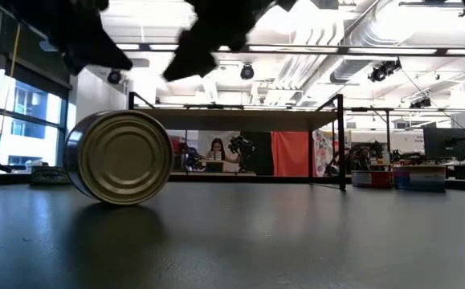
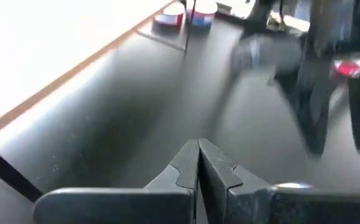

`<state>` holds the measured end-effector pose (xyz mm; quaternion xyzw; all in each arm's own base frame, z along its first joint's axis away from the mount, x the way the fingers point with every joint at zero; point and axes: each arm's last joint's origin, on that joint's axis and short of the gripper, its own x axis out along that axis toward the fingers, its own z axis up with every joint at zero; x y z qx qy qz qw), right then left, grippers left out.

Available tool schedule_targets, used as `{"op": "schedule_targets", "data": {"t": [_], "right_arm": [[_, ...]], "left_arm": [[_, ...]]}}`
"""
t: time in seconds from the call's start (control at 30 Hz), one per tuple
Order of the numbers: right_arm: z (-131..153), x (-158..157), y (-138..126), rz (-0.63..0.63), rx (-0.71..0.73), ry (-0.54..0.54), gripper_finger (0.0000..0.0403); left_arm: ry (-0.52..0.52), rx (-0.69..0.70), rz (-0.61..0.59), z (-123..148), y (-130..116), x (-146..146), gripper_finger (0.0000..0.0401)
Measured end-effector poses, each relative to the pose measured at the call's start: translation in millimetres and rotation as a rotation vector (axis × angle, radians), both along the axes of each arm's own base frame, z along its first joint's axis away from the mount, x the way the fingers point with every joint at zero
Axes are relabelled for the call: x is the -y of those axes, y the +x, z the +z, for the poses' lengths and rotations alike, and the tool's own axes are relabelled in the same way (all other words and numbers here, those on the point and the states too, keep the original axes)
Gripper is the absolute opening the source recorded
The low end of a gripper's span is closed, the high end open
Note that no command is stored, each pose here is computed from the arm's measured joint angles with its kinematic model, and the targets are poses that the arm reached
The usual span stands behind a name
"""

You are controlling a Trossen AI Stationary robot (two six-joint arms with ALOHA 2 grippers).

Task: Stack canned seafood by type on shelf
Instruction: Put the bottom right blue tuna can on the shelf

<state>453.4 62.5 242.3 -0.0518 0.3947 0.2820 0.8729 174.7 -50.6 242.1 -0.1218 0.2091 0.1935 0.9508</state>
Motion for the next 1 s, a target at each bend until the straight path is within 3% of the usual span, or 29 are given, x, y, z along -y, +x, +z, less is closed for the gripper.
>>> {"op": "schedule_targets", "data": {"t": [0.17,0.3,0.6,1.0], "right_arm": [[-5,-4,20,0.065,0.021,-0.072,0.032],[-20,-9,32,0.04,0.01,-0.15,0.0352],[-61,-19,39,0.021,-0.079,-0.227,0.0358],[-77,-28,46,0.021,-0.059,-0.221,0.0358]], "left_arm": [[0.012,0.13,0.071,29,-6,-2,0.0],[0.06,0.193,0.057,54,-11,-5,0.0],[0.166,0.269,0.028,90,-27,-12,0.0],[0.203,0.305,0.024,96,-33,-14,0.0]]}}
